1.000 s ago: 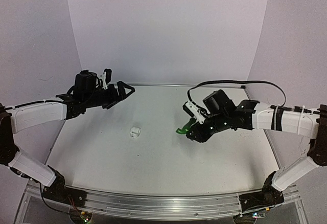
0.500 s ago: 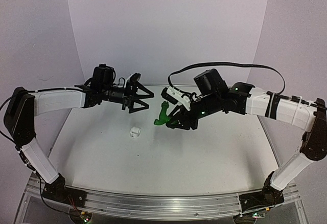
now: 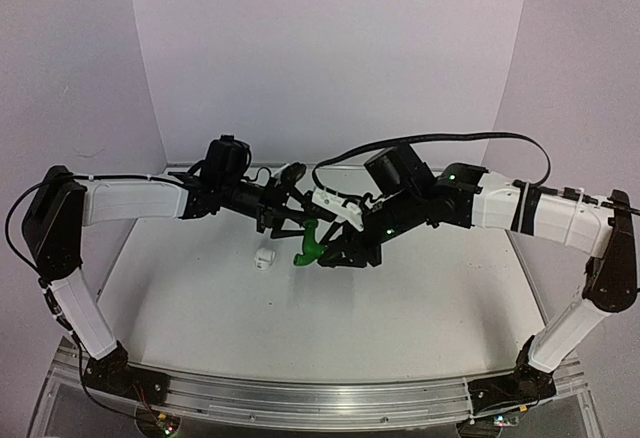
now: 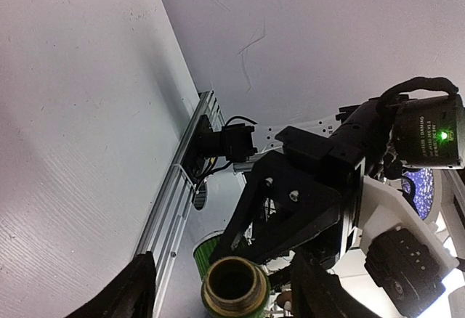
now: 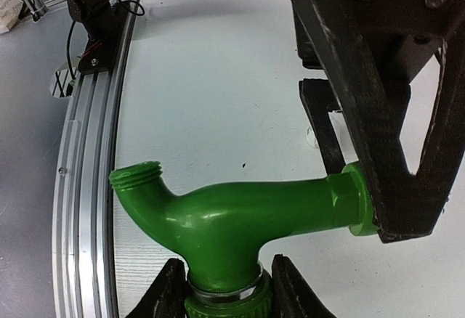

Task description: Install the water faucets

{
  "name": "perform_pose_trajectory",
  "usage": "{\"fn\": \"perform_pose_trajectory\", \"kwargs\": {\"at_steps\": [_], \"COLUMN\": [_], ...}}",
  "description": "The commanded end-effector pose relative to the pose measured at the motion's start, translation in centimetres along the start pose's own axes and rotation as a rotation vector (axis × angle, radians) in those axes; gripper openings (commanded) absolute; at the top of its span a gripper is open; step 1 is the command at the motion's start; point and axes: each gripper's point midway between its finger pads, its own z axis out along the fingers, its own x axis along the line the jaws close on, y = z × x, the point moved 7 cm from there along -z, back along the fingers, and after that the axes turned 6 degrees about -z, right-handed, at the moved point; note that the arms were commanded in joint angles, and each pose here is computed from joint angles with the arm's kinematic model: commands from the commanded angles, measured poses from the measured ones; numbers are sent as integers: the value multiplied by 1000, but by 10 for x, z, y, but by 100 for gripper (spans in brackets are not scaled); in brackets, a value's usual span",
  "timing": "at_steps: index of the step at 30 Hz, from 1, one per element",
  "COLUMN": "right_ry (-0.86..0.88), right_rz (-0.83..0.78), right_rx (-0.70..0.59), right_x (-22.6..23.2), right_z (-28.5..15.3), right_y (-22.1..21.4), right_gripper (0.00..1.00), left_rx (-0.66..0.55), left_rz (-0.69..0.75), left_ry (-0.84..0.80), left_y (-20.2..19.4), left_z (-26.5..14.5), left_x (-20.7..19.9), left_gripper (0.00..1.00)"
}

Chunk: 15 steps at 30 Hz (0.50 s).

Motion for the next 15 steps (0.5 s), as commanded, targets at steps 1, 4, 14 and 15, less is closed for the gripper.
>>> {"fn": "perform_pose_trajectory", "kwargs": {"at_steps": [1,4,14,15], "right_ry": [-23,-35,-71,-69], "right_rz": [-40,-40,-38,-36], "right_rx": [-26,-15,18,20], "right_x": [-3,-4,-10,-10], "right_z": [-2,0,6,7], "right_y": [15,14,11,10], "right_gripper": [0,0,0,0], "left_rx": [29,25,20,17], "left_rz": [28,32,37,36], "left_ry": [-28,-20,55,65], "left_y": [5,6,-1,-1], "left_z": [5,5,4,3], "left_x": [-15,-16,-15,-14], "left_gripper": [57,50,39,36]}}
